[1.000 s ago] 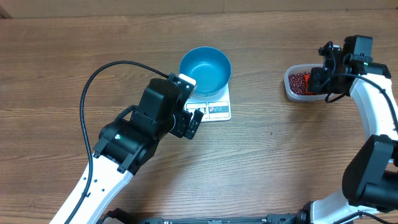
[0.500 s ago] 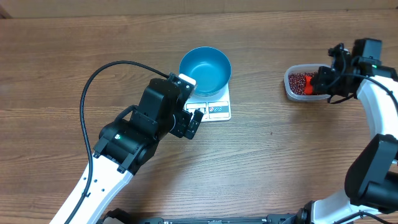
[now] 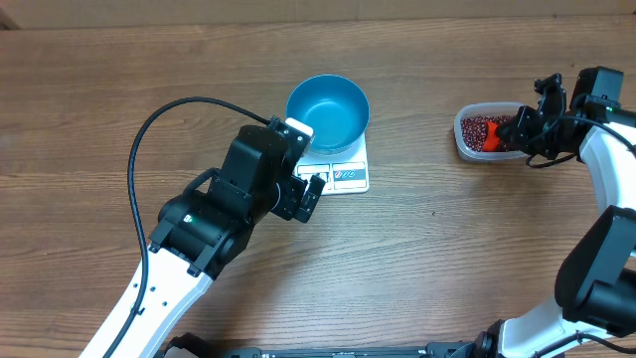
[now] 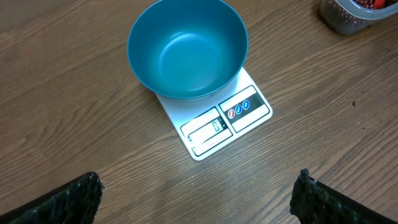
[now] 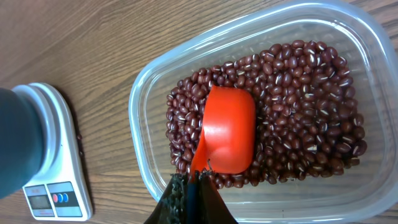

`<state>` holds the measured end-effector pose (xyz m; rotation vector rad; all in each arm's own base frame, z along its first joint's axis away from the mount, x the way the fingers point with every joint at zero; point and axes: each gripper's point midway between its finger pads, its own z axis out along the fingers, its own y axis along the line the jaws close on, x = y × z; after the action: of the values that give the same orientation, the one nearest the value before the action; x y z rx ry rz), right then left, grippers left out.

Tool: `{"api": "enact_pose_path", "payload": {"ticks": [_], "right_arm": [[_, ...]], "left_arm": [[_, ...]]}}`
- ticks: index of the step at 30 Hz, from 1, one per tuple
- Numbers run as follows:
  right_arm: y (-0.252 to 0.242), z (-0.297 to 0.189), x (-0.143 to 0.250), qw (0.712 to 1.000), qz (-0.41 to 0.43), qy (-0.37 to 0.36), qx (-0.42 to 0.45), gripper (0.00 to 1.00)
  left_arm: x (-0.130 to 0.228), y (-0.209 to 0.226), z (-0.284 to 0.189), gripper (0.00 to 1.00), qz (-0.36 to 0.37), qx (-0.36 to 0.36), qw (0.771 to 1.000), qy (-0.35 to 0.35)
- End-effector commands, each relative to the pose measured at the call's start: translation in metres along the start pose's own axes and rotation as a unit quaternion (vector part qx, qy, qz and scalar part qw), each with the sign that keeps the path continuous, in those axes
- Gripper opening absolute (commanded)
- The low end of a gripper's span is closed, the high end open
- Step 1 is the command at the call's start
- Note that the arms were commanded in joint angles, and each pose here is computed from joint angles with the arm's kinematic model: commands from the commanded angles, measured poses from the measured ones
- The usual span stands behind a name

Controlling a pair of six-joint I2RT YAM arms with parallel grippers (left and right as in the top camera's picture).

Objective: Scoop item into bowl and weigh 150g on scale
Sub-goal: 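Dip the red cup into the beans and scoop with the right gripper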

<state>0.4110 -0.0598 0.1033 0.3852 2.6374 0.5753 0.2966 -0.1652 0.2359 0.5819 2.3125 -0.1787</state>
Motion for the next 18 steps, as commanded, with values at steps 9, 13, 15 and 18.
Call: {"api": "enact_pose_path", "payload": {"ticks": [9,13,15,18], "right_arm": [[-0.017,0.012,0.008,0.996,0.075,0.017,-0.035,0.04],[-0.020,0.013,0.009,0.995,0.087,0.020,-0.043,0.04],[-0.023,0.014,0.009,0.995,0.092,0.021,-0.042,0.04],[-0.028,0.017,0.010,0.994,0.100,0.023,-0.045,0.04]], "left_arm": [[0.000,0.001,0.001,1.00,-0.007,-0.001,1.000,0.001],[0.000,0.001,0.001,1.00,-0.007,-0.001,1.000,0.001],[0.000,0.001,0.001,1.00,-0.007,-0.001,1.000,0.001],[0.000,0.001,0.001,1.00,-0.007,-0.001,1.000,0.001]]}}
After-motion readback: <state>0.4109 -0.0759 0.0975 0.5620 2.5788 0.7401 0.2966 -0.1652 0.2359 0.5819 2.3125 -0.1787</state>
